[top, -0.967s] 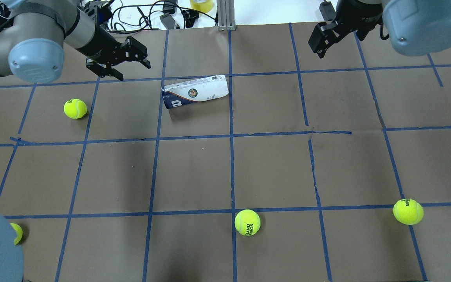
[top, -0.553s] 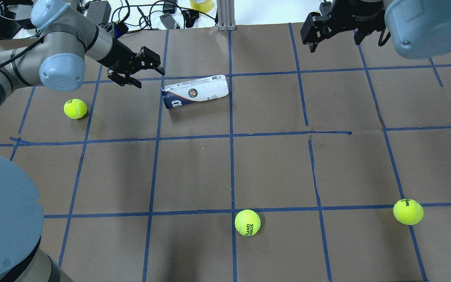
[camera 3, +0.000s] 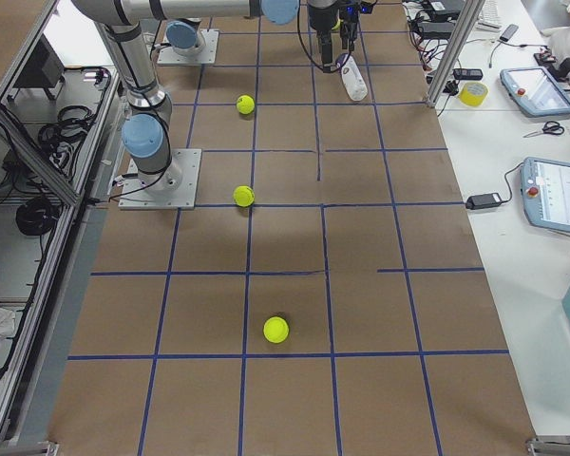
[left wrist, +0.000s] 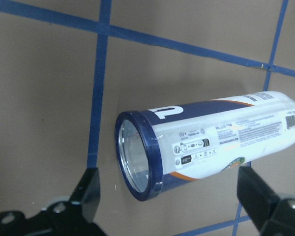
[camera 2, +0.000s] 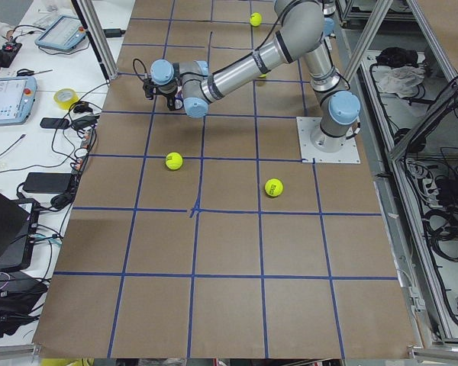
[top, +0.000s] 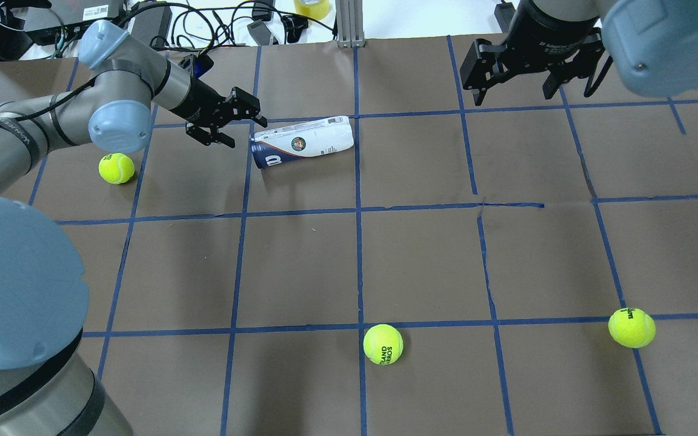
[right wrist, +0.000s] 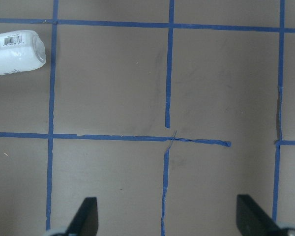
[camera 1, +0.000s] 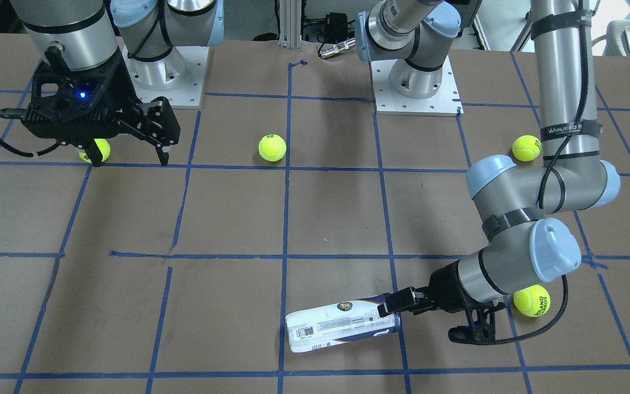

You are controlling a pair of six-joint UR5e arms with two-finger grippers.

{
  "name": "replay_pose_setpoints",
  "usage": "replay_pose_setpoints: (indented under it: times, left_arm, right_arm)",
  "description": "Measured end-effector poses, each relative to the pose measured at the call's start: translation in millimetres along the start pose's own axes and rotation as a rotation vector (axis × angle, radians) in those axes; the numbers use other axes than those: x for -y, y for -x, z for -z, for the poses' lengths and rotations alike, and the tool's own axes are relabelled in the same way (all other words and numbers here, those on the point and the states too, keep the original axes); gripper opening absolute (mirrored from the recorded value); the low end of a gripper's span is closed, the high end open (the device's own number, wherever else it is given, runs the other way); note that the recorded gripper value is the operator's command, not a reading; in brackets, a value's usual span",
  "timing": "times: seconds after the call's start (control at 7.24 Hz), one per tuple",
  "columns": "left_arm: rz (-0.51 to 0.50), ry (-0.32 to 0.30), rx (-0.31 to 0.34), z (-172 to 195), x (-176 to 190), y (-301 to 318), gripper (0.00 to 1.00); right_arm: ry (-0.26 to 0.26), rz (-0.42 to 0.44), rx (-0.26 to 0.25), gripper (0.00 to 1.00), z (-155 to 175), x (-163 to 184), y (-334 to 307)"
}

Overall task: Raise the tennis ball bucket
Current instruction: 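Reach the left gripper to the open end of the lying can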

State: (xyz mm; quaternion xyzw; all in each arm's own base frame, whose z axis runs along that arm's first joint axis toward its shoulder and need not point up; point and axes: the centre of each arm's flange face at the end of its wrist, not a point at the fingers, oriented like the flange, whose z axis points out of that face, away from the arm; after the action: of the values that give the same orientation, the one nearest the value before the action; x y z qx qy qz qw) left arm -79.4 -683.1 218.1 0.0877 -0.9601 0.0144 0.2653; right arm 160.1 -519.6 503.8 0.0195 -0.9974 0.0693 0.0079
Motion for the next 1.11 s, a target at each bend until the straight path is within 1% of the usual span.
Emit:
replay_pose_setpoints:
  times: [0.41,0.69,0.83,0.97,1.11]
  left_arm:
    - [0.024,0.027,-0.042,-18.7,2.4,6.9,1.00]
    - [0.061,0.036,-0.092,-24.0,3.2,5.1,1.00]
    - [0.076,0.042,-0.115,-27.6,3.5,4.9,0.90]
    - [0.084,0.047,-0.126,-30.1,3.6,4.9,0.65]
    - [0.091,0.050,-0.131,-32.0,3.7,5.2,0.04]
  right_arm:
    - [0.011,-0.005,-0.003,1.00,-2.4,-0.6,-0.2]
    - [0.008,-0.005,-0.010,1.00,-0.1,-1.9,-1.7]
    - [0.008,-0.006,-0.011,1.00,0.2,-2.0,-2.0]
    - [0.007,-0.006,-0.011,1.00,0.5,-2.1,-2.2]
    - [0.007,-0.006,-0.011,1.00,0.6,-2.1,-2.2]
